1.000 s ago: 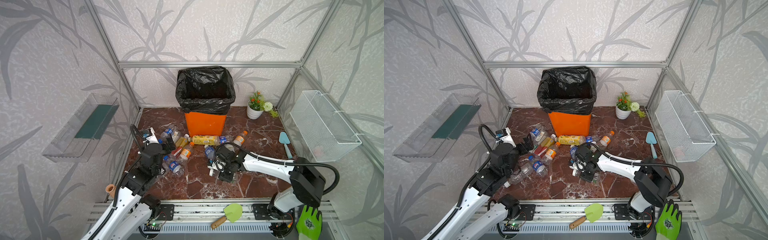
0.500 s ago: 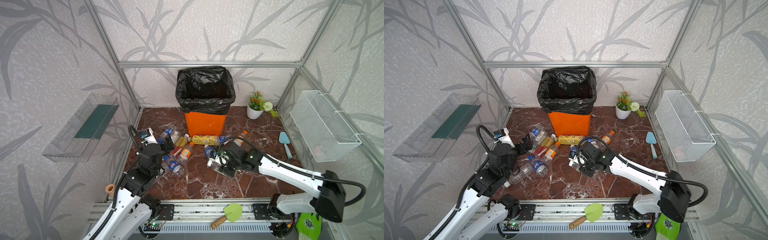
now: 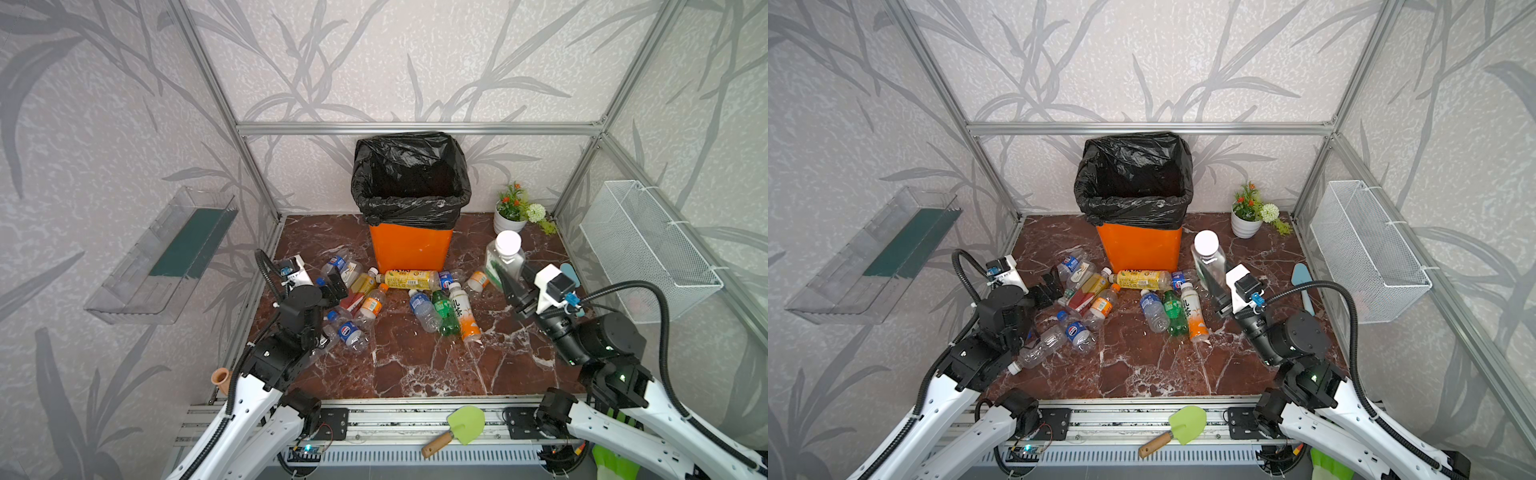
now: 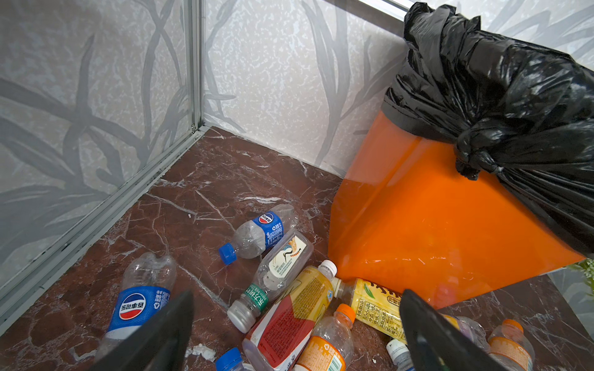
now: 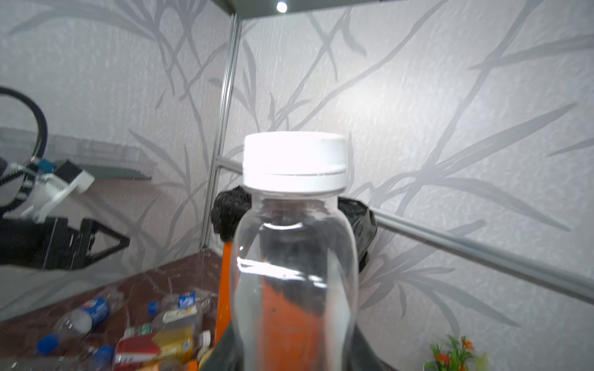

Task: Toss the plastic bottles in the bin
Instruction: 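Lift the clear bottle with the right gripper and release it into the bin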

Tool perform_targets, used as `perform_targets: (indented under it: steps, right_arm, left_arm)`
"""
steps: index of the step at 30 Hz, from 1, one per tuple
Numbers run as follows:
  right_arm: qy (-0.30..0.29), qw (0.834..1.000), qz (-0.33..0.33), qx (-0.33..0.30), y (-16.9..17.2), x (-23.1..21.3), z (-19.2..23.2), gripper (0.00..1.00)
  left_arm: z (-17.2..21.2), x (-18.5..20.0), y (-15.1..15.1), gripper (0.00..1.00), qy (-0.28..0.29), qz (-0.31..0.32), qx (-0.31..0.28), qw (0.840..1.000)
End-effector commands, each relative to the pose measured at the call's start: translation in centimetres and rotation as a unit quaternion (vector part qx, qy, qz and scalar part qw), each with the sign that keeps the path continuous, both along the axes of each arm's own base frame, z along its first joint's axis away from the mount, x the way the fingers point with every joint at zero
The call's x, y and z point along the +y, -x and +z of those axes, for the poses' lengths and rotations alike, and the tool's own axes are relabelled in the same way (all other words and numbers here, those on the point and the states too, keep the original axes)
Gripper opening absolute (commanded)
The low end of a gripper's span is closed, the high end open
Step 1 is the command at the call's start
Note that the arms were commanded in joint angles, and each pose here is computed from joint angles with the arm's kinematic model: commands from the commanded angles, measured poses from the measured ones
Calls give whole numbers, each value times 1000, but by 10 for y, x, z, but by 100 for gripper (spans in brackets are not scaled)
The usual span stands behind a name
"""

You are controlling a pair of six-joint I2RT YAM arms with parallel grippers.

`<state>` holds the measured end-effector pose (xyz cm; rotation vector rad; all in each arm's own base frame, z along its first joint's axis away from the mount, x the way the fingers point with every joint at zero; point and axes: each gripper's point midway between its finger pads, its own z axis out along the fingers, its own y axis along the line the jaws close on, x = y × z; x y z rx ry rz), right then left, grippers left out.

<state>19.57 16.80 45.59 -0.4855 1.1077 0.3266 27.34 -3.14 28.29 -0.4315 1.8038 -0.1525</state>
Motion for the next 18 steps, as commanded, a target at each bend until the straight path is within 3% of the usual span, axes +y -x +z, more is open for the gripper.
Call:
perform_targets:
  steps: [1,5,7,10,12,13,16,18]
  right_arm:
    - [-81,987,-31,-134,16,-19,85,28]
    - [-32,994,12,-103,-23,38,117,28]
    - [-13,997,52,-49,-60,69,120,28]
    - [13,994,73,81,-146,107,102,29]
    - [41,983,82,156,-186,126,89,39]
    - [61,979,66,184,-202,131,80,53]
    - [73,976,3,204,-228,122,86,84]
    - [59,980,-23,190,-230,108,105,95]
  left_arm:
    - [4,1,0,99,14,7,-7,1000]
    - [4,-1,-1,99,14,1,-1,1000]
    - [2,1,0,99,10,6,7,1000]
    - [-3,3,0,99,7,13,21,1000]
    - [-5,3,-1,99,4,14,33,999]
    - [-5,2,-2,99,1,14,38,999]
    - [-5,5,-3,99,-11,21,58,998]
    - [-5,9,-2,99,-15,31,68,997]
